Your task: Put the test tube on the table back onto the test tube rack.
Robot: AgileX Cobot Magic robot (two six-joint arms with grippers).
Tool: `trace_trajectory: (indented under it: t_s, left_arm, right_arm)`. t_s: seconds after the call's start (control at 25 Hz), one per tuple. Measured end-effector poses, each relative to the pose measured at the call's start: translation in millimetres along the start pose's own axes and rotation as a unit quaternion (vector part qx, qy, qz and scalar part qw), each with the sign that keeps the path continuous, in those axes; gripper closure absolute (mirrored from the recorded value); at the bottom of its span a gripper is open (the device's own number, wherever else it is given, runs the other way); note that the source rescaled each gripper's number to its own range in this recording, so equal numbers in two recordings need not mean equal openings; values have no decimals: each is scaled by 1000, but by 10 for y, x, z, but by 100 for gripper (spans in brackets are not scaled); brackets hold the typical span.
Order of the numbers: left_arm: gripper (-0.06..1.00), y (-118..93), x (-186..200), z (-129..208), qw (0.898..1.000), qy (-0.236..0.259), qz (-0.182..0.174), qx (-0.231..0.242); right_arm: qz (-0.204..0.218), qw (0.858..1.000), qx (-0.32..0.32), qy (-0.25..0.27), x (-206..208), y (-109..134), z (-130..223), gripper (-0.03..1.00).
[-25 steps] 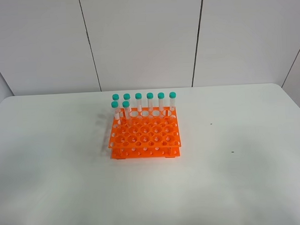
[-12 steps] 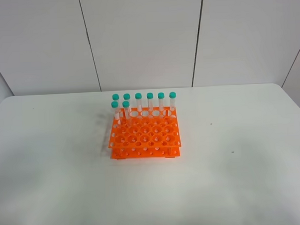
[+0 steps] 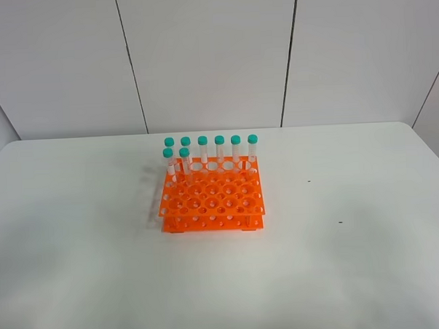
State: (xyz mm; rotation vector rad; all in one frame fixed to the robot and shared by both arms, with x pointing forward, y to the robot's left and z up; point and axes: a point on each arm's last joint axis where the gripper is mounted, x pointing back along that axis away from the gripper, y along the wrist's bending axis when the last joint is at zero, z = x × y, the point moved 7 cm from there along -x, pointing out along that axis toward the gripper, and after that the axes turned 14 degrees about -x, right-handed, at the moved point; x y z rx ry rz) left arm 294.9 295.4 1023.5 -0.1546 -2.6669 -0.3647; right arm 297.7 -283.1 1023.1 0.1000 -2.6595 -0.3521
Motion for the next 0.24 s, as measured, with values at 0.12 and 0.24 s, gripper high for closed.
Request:
trace_trajectory:
  t_s: [0.12,0.24]
  left_arm:
    - [1,0,0,0,1000,0,0,0]
    - [1,0,0,0,1000,0,0,0]
  right_arm:
    - [0,1000,0,0,0,0,0,-3]
    - [0,1000,0,0,0,0,0,-3]
